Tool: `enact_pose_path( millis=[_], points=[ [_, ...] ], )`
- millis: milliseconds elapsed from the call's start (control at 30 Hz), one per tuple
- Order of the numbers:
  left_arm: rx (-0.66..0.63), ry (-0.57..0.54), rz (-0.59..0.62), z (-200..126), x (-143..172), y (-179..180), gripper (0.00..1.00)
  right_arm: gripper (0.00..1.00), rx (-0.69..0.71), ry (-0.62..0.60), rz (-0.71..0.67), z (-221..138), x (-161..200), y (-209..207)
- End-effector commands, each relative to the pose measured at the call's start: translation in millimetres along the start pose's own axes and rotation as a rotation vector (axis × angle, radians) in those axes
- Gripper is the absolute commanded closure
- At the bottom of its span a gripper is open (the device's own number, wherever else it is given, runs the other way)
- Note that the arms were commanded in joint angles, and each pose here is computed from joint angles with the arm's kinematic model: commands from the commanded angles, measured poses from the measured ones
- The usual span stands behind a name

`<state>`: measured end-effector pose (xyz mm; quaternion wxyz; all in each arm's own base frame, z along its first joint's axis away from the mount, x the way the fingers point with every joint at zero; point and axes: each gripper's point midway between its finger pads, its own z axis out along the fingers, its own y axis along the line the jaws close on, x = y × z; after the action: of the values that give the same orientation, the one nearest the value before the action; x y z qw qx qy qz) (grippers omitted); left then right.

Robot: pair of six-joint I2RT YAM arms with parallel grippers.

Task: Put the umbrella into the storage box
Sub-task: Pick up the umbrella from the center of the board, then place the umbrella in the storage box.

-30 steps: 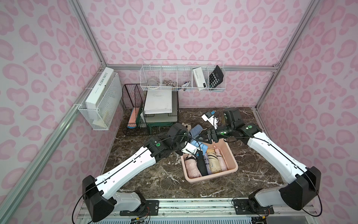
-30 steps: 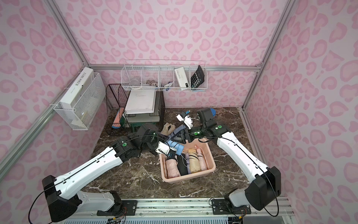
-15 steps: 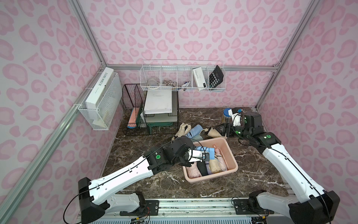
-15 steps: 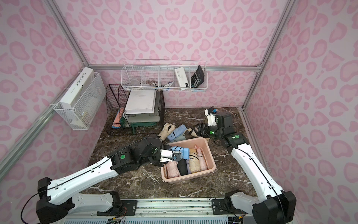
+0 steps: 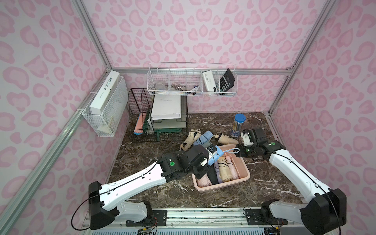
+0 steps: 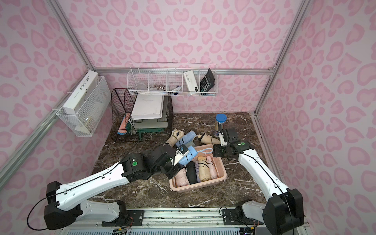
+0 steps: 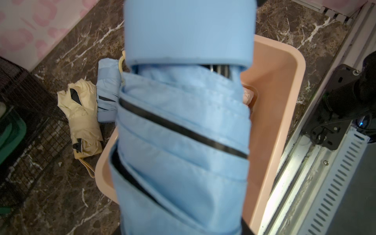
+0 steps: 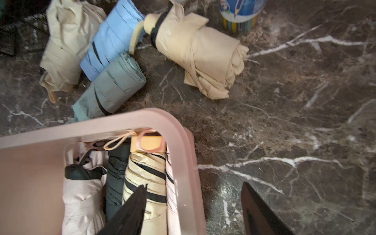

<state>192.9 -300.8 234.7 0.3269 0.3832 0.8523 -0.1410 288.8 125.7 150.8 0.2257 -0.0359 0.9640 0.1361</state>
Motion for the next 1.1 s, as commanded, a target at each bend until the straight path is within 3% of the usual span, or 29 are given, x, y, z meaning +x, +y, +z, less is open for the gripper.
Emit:
enact_pose_path(
  millis=[0,333,533,667,900,1067],
  points=[
    [0.002,0.037,-0.183,2,2,-2,0.69,0.42,0.000,0.057,-0.028,6,13,-2],
    [-0.059,0.198,-0.393,28,14,-6,0.70,0.67,-0.070,0.063,0.069,18,24,7],
    [-0.065,0.177,-0.539,51,1,-12,0.72,0.74,-0.090,0.042,0.111,19,29,9],
    [-0.137,0.167,-0.625,59,3,-2,0.72,0.72,-0.110,0.025,0.131,17,29,12],
    [-0.160,0.132,-0.798,77,7,4,0.72,0.52,-0.099,-0.059,0.134,3,16,11],
    [-0.175,0.156,-0.877,88,13,2,0.72,0.47,-0.081,-0.123,0.137,-11,5,8]
  ],
)
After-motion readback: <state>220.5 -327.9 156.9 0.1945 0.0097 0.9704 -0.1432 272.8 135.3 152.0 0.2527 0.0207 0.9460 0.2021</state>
